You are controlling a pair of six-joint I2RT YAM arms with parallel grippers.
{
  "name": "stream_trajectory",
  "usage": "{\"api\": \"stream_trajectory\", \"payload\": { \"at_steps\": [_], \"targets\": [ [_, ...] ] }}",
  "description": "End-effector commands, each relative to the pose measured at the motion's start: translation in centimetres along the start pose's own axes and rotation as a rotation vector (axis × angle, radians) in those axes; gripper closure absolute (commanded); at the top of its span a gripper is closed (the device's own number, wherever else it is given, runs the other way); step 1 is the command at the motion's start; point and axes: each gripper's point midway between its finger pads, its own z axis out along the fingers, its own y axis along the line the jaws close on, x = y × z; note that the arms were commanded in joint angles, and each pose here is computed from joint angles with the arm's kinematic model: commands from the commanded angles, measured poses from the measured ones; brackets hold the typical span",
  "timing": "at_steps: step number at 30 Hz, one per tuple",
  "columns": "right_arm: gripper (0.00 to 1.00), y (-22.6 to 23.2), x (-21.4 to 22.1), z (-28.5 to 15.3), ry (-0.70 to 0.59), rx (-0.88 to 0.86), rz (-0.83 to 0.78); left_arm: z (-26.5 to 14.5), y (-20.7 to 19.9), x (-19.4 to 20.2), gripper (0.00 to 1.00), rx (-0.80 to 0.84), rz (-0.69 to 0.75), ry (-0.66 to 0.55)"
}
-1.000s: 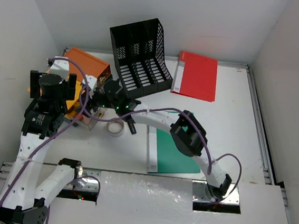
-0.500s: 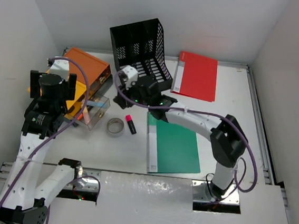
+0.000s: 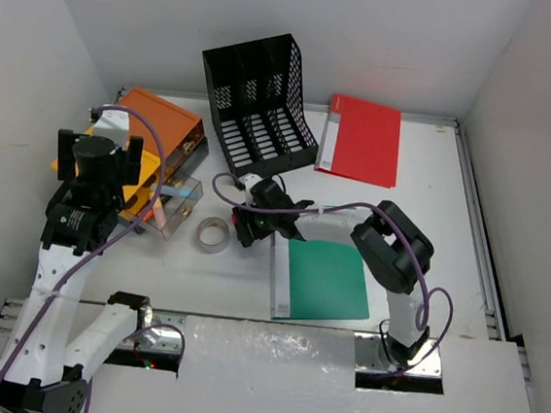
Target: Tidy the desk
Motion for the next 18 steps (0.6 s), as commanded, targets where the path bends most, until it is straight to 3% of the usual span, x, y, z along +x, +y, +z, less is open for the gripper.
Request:
{"api": "stream_trajectory", "payload": {
  "at_steps": [1, 5, 8, 9, 10, 13, 18],
  "targets": [
    [0.44, 0.2, -2.0, 1.1, -0.047, 0.003, 0.011, 0.1, 0.2, -0.6, 0.12, -0.006, -0.022, -0.032],
    [0.46, 0.2, -1.6, 1.9, -0.032, 0.050, -0.026, 0.2, 0.1, -0.6, 0.12, -0.006, -0.019, -0.032],
    [0.55, -1.4, -0.5, 2.6, 0.020, 0.208, -0.107, 0.4, 0.0, -0.4, 0.12, -0.005, -0.010, -0.024],
    [0.61, -1.7, -0.2, 2.7, 0.032, 0.234, -0.118, 0.4, 0.0, -0.4, 0.12, -0.006, -0.010, -0.024],
    [0.79, -1.9, 0.2, 2.8, 0.044, 0.249, -0.121, 0.5, -0.1, -0.4, 0.12, -0.007, -0.008, -0.021],
    [1.00, -2.6, -0.7, 1.8, 0.004, 0.294, -0.106, 0.6, -0.1, -0.3, 0.12, -0.008, -0.007, -0.018],
    [1.00, -2.2, -6.0, -1.5, -0.175, 0.286, -0.133, 0.7, -0.3, -0.1, 0.12, -0.004, -0.003, -0.015]
  ]
}}
